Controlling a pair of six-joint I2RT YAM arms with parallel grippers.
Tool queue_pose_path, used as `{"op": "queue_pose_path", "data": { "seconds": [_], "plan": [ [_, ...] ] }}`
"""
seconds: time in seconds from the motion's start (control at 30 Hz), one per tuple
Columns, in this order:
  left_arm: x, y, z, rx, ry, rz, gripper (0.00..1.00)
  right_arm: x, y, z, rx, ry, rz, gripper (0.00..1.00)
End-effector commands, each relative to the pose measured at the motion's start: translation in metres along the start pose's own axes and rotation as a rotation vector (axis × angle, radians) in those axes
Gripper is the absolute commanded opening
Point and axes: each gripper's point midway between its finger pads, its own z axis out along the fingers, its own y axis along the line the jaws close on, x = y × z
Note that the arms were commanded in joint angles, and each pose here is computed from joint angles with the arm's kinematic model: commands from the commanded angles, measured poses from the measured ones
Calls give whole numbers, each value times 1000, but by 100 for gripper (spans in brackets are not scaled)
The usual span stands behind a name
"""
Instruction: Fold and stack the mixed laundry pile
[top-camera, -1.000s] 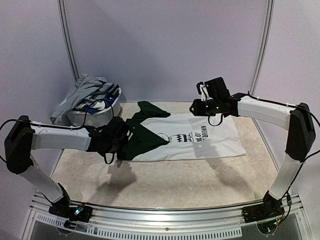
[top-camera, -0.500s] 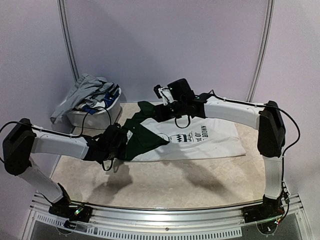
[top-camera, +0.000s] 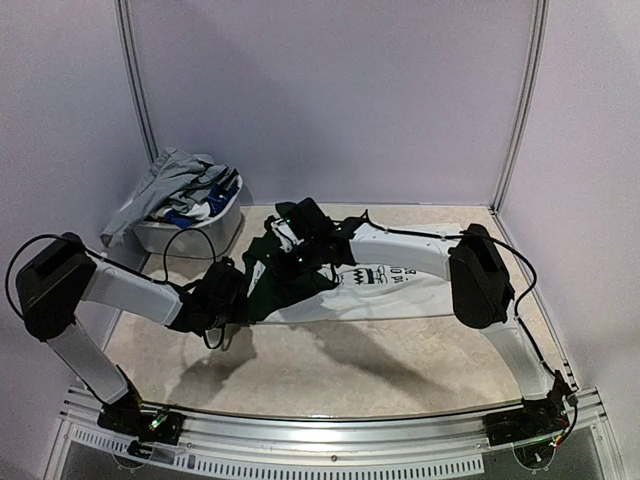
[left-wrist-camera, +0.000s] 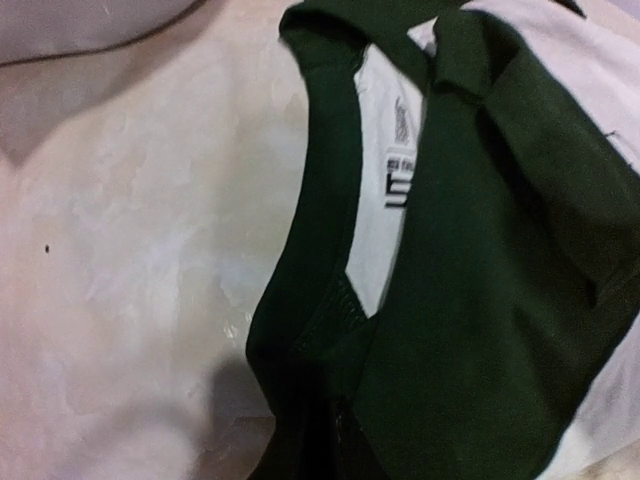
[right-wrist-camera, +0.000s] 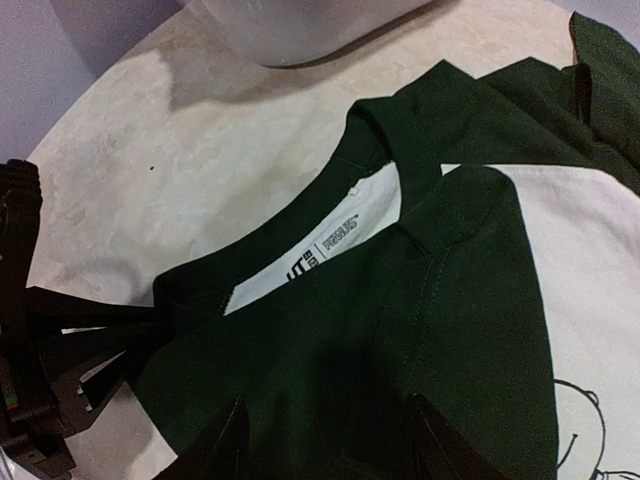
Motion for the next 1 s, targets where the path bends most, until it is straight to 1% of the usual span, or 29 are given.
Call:
{"op": "queue_pose_path", "data": {
  "seconds": [0.0, 0.1, 0.17, 0.33, 0.43, 0.6, 0.63, 0.83, 0.97],
  "plan": [
    [8, -1, 10, 27, 2, -43, 8, 21, -6, 18, 47, 52, 12, 52],
    [11, 1, 12, 31, -2, -58, 6, 33, -5, 27, 57, 82, 17, 52],
    [13, 3, 12, 25, -5, -65, 5, 40, -13, 34, 107, 96, 16, 51],
    [16, 10, 10, 11, -10, -69, 1, 56, -25, 45, 166, 125, 15, 49],
    [18, 13, 9, 4, -11, -71, 0, 59, -30, 48, 192, 130, 11, 47],
    [20, 15, 9, 0, -12, -72, 0, 66, -26, 52, 200, 146, -13, 41],
    [19, 15, 9, 1, -13, -73, 0, 68, -25, 52, 206, 151, -20, 39],
    [18, 17, 6, -3, -23, -77, 0, 67, -29, 50, 242, 147, -23, 16],
    [18, 19, 4, -6, -24, -78, 0, 53, -28, 42, 251, 113, -25, 9]
  ]
}}
